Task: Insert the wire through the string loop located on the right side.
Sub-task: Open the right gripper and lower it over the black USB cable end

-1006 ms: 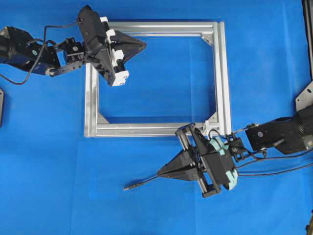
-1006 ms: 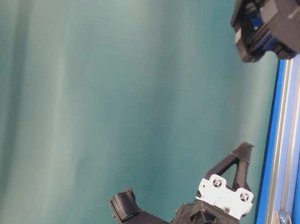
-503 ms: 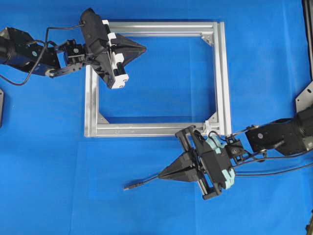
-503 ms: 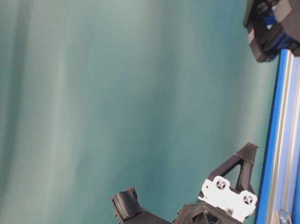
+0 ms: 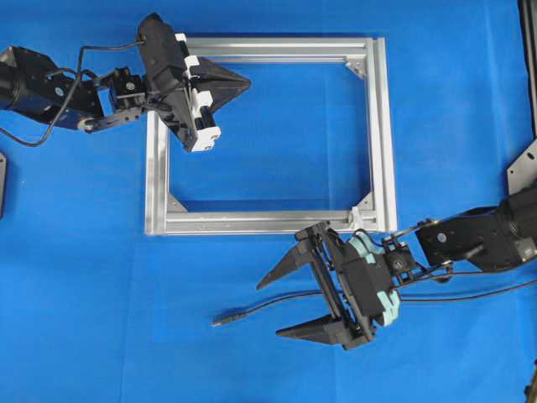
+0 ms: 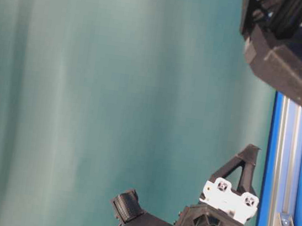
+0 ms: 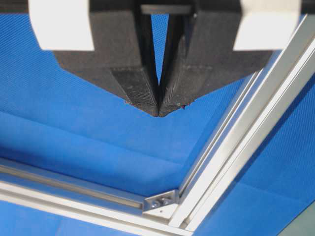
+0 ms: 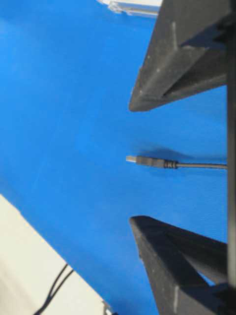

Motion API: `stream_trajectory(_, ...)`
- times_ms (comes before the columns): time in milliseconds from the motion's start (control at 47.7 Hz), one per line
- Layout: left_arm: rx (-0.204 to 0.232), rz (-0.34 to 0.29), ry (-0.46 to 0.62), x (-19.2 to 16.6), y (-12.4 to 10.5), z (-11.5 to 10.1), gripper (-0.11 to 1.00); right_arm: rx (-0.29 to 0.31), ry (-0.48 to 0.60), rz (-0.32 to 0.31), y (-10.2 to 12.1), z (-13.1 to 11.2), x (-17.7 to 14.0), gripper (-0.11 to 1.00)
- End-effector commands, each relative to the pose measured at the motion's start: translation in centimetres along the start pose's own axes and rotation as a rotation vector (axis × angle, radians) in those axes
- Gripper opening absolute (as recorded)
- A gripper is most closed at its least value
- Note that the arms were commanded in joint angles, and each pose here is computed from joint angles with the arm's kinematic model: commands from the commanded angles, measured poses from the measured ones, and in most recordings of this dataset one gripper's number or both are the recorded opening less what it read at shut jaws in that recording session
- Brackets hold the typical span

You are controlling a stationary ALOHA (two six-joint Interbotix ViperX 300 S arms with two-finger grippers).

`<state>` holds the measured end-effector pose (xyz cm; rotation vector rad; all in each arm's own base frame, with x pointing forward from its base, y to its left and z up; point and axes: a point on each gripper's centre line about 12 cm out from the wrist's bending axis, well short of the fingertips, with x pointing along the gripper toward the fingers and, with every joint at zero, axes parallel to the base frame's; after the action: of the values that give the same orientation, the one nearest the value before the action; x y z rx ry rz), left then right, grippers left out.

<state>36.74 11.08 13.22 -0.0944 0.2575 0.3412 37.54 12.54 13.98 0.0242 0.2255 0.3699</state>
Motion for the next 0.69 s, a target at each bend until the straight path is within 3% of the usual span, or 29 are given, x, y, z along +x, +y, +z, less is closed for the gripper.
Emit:
stream_trajectory(0,0.001,-0.003,-0.044,-0.3,0.0,1.5,0.02,0.008,-0.033,-0.002,0.1,1.0,0.3,0.90)
stream_trajectory(670,0.000,-0.003,-0.046,-0.3,0.0,1.5,0.02,0.144,0.077,-0.093,-0.6,-4.8,3.9,0.90)
